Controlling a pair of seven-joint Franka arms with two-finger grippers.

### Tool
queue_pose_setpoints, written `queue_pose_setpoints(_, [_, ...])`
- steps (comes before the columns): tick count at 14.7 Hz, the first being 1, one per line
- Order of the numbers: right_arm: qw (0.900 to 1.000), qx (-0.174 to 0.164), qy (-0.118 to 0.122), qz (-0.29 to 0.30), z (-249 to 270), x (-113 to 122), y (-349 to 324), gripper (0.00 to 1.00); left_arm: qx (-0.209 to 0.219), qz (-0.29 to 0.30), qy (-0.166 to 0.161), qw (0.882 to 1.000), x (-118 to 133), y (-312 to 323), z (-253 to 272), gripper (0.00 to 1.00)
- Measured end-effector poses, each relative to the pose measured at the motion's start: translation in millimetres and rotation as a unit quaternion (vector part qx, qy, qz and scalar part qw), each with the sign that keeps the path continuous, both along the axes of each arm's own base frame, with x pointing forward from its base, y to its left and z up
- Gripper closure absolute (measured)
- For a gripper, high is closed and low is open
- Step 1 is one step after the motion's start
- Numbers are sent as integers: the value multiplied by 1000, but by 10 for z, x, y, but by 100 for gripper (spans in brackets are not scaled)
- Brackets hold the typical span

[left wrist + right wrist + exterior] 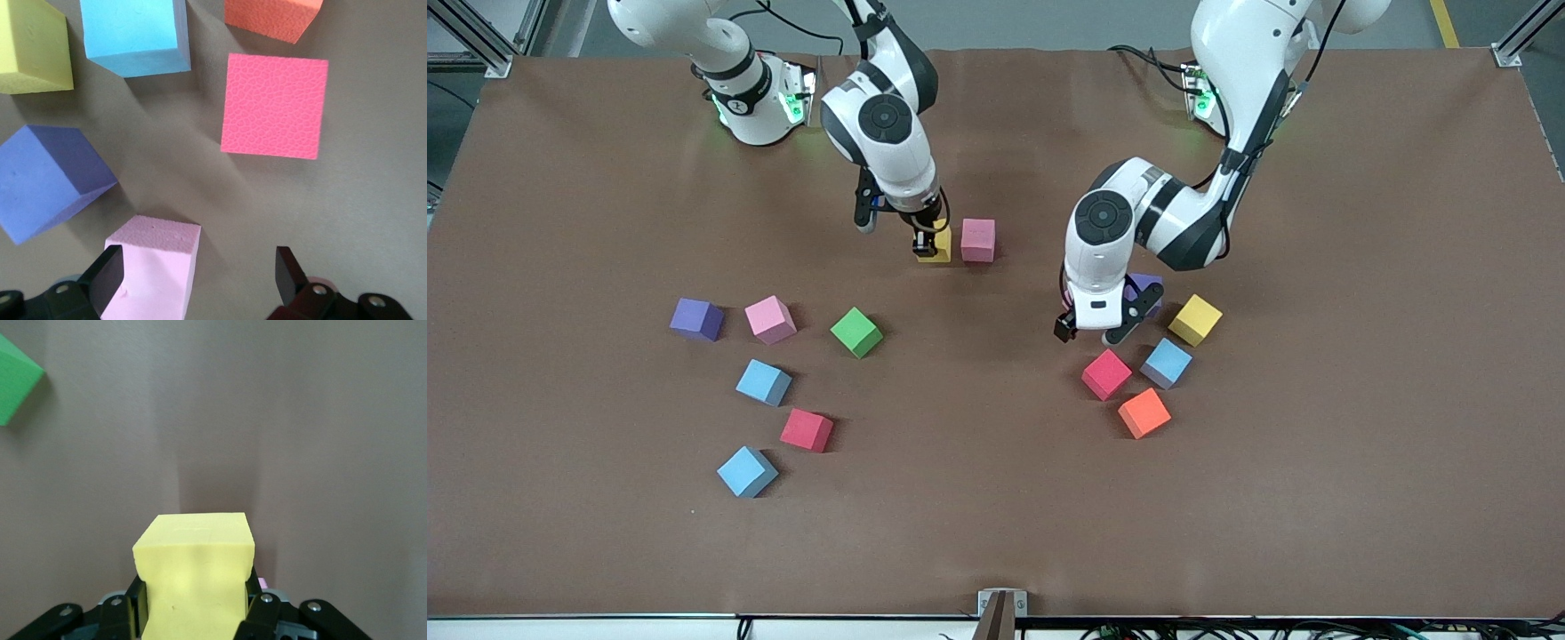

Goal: Arrange 11 blocks into digit 3

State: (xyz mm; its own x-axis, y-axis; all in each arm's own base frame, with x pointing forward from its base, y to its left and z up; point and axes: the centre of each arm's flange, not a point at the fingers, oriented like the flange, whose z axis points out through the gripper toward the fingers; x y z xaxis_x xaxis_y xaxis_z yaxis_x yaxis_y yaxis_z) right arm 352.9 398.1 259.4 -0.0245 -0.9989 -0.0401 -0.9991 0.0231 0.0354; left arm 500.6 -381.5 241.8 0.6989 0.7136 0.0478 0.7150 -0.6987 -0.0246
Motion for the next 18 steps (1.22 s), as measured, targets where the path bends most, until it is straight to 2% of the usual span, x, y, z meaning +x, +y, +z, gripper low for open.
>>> queue_pose_setpoints(6, [1000,-14,9,13,-214,-256,78,44,-19,1,-19,1000,-143,143,-148,0])
queue_pose_setpoints(11, [1000,-12,2,11,-374,-240,81,44,-28,5,-31,999,-160,228,102,0])
queue_pose_setpoints(18, [1000,-12,-2,0,-469,-200,57,44,-20,16,-4,1000,-480,135,-110,0])
